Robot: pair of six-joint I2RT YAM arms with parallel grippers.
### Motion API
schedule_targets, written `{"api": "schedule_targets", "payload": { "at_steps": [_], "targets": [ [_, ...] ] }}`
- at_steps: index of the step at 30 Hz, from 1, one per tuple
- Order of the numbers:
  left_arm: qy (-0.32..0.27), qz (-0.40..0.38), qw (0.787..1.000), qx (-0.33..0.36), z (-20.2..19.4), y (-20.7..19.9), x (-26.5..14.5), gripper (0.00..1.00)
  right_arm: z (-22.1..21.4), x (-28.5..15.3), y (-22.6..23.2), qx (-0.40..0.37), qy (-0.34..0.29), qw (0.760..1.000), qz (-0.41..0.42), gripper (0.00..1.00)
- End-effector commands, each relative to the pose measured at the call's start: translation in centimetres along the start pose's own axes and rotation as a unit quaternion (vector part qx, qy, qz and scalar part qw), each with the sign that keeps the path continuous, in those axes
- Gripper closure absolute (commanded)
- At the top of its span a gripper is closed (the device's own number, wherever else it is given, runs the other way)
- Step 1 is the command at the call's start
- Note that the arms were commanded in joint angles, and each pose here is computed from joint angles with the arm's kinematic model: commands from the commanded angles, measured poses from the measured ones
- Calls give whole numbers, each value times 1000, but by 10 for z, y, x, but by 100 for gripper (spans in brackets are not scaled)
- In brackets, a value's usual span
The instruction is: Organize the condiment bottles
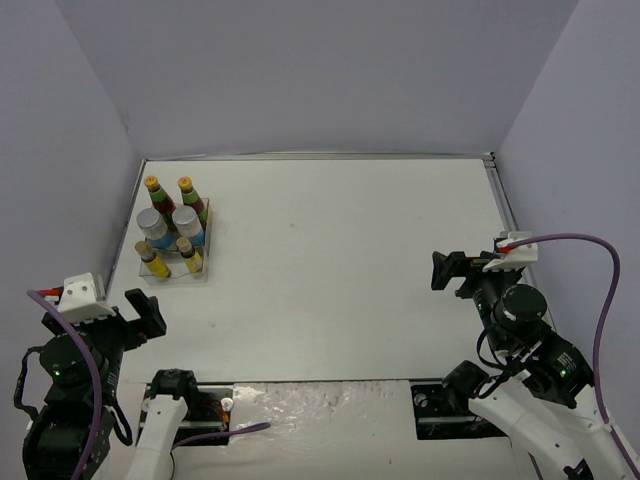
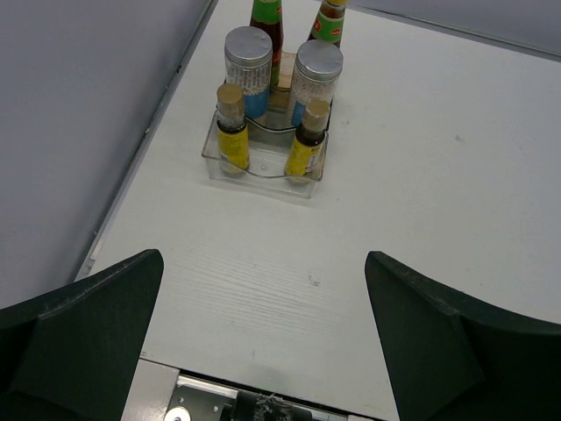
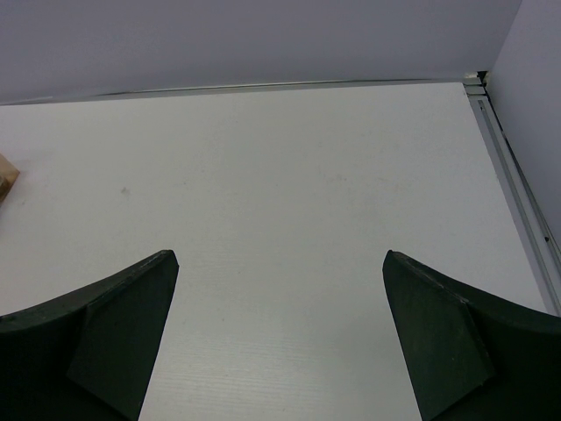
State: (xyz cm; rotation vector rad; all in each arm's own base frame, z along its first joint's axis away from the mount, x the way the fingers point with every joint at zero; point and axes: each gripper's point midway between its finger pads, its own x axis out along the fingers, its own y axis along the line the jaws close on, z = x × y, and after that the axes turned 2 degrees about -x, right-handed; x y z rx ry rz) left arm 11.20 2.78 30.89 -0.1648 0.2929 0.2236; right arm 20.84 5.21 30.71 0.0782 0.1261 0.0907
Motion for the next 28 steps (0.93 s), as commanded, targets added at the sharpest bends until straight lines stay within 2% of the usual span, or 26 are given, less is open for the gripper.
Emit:
{"api": "schedule_targets", "payload": {
  "at_steps": [1, 9, 28],
  "targets": [
    [-16, -4, 1000, 6, 14, -2, -3, 3, 17, 5, 0, 10, -24, 1000, -10, 0],
    [-2, -2, 1000, 11, 12, -3, 4, 3, 19, 6, 2, 9, -25, 1000, -7, 0],
    [-14, -2, 1000, 8, 13, -2, -1, 3, 23, 9, 6, 15, -33, 999, -3, 0]
  ]
}}
